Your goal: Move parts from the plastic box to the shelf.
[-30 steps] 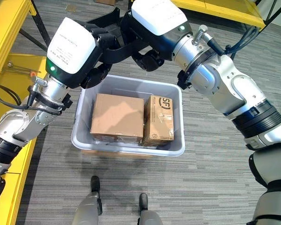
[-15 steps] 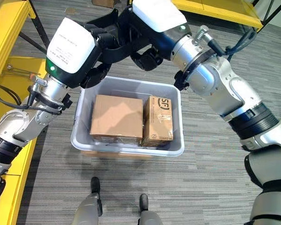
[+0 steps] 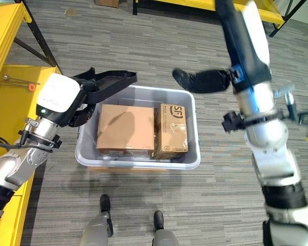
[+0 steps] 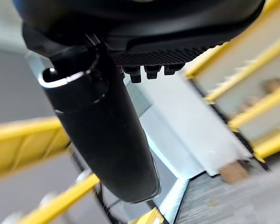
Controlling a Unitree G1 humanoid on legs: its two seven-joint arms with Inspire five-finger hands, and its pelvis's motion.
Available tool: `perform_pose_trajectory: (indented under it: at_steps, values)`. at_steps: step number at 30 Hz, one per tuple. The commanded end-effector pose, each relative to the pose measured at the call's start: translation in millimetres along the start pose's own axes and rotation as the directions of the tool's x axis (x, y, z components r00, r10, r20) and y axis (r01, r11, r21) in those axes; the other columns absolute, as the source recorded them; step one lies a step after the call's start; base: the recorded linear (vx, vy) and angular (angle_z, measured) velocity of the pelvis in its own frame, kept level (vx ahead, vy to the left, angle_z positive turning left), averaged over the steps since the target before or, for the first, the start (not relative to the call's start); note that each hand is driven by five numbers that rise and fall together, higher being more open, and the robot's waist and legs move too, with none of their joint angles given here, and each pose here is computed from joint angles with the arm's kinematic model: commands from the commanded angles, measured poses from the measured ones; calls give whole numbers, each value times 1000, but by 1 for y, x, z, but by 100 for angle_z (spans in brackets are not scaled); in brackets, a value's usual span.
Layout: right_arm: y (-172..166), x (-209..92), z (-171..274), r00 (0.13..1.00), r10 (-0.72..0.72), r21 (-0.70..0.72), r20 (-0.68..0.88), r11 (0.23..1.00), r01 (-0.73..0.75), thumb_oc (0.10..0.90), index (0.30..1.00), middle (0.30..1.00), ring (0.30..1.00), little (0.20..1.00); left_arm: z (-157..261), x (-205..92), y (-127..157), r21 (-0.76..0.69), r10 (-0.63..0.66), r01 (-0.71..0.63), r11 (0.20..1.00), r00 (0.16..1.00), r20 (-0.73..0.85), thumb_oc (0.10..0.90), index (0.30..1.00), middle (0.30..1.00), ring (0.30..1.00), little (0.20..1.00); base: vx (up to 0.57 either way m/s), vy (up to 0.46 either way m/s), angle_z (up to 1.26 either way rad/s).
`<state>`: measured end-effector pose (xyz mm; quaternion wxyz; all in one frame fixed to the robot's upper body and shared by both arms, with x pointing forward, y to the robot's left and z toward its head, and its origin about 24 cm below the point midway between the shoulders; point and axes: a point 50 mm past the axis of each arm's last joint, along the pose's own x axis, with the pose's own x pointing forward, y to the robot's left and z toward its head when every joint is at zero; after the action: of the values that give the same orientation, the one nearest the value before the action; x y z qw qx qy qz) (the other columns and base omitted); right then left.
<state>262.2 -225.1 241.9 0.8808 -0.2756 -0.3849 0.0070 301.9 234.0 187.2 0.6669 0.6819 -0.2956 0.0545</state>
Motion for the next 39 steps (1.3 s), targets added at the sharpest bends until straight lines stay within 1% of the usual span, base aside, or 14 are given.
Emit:
perform_pose_trajectory:
  at_steps: [1, 8, 11, 14, 18, 19, 21, 22, 23, 26, 27, 32, 38, 39]
  values:
    - [1, -40, -14, 996, -2, 61, -94, 998, 8, 900, 1000, 1000, 1000, 1000, -7, -8, 20, -10, 166, -167, 986, 985, -41, 400, 300, 300, 300, 300, 0, 0, 0]
    - [12, -102, -40, 934, -96, 205, -345, 963, 175, 900, 1000, 1000, 1000, 1000, -13, -41, 26, -36, 210, -217, 976, 969, -130, 400, 300, 300, 300, 300, -4, -6, -2]
    - [18, -111, -42, 921, -92, 271, -378, 941, 205, 900, 1000, 1000, 1000, 1000, -13, -53, 30, -52, 219, -229, 972, 964, -151, 400, 300, 300, 300, 300, -19, -34, -7]
    - [34, -118, -46, 909, -72, 380, -410, 893, 242, 900, 1000, 1000, 1000, 1000, -5, -67, 31, -123, 235, -257, 958, 957, -168, 400, 300, 300, 300, 300, -34, -61, 1]
    - [43, -114, -46, 917, -34, 429, -397, 877, 218, 900, 1000, 1000, 1000, 1000, -1, -79, 32, -180, 229, -264, 947, 954, -196, 400, 300, 300, 300, 300, -88, -106, 17]
    - [49, -102, -43, 937, -13, 462, -349, 868, 184, 900, 1000, 1000, 1000, 1000, 2, -83, 36, -191, 251, -289, 938, 947, -200, 400, 300, 300, 300, 300, -137, -132, 21]
    - [50, -98, -42, 942, -10, 467, -335, 867, 175, 900, 1000, 1000, 1000, 1000, 4, -85, 37, -203, 254, -294, 934, 946, -200, 400, 300, 300, 300, 300, -130, -137, 6]
    - [53, -93, -39, 951, 6, 482, -309, 863, 151, 900, 1000, 1000, 1000, 1000, 4, -87, 37, -214, 257, -301, 930, 943, -209, 400, 300, 300, 300, 300, -198, -283, 4]
    - [62, -75, -31, 973, 35, 510, -229, 855, 89, 900, 1000, 1000, 1000, 1000, 7, -87, 41, -222, 290, -335, 916, 934, -209, 400, 300, 300, 300, 300, -231, -292, 9]
    - [68, -60, -24, 985, 49, 528, -164, 848, 46, 900, 1000, 1000, 1000, 1000, 10, -87, 46, -221, 318, -359, 907, 927, -201, 400, 300, 300, 300, 300, -172, -250, 27]
    - [66, -50, -19, 992, 40, 503, -121, 864, 27, 900, 1000, 1000, 1000, 1000, 15, -82, 54, -215, 363, -394, 894, 916, -169, 400, 300, 300, 300, 300, -160, -254, 58]
    - [60, -52, -18, 992, -5, 453, -128, 889, 63, 900, 1000, 1000, 1000, 1000, 24, -69, 60, -253, 412, -428, 867, 904, -117, 400, 300, 300, 300, 300, -211, -184, 162]
    - [60, -63, -23, 984, -7, 453, -176, 887, 88, 900, 1000, 1000, 1000, 1000, 21, -77, 60, -256, 428, -458, 851, 888, -165, 400, 300, 300, 300, 300, -99, -34, 112]
    - [57, -71, -26, 977, -20, 452, -211, 884, 116, 900, 1000, 1000, 1000, 1000, 19, -79, 60, -252, 428, -463, 850, 885, -184, 400, 300, 300, 300, 300, -78, 58, 70]
